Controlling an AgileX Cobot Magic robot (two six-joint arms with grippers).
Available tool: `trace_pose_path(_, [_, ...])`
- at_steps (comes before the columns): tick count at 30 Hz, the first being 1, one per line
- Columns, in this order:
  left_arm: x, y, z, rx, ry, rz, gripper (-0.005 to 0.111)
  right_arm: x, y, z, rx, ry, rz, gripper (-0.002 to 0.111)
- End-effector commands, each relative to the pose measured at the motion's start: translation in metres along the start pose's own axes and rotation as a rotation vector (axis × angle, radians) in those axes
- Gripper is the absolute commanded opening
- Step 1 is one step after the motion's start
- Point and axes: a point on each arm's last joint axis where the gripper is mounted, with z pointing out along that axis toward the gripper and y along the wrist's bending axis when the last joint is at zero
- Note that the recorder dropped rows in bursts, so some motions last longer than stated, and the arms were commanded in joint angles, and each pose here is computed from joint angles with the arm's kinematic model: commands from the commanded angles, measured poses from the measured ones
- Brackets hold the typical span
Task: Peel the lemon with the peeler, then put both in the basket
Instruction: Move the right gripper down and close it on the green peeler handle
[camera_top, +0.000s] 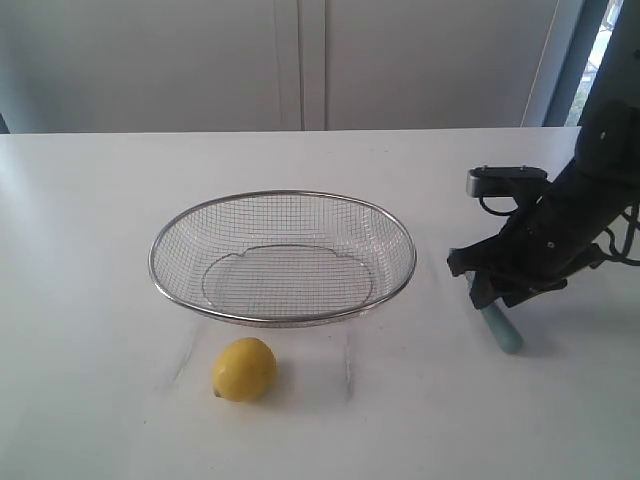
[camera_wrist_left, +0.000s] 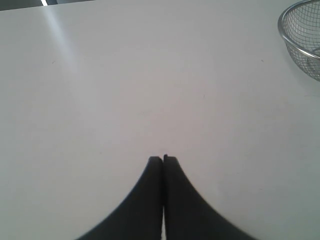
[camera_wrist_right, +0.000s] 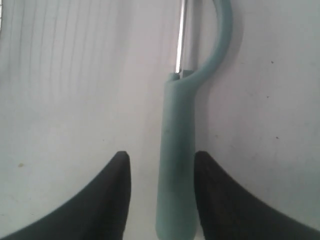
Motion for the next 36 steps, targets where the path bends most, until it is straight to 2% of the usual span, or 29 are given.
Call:
trace_pose_path(1, [0.001,0.0,0.0,0.002,0.003,-0.008,0.001,-0.002,0.004,0.001,0.033,-0.01,-0.063,0.04])
trace_pose_path(6, [0.001,0.0,0.0,0.002,0.003,-0.008,0.001,-0.002,0.004,0.002,0.115,0.002,-0.057,0.04])
trace_pose_path(36, [0.001,0.0,0.0,0.002,0.003,-0.008,0.001,0.0,0.005,0.02,0.095,0.042,-0.036,0.039])
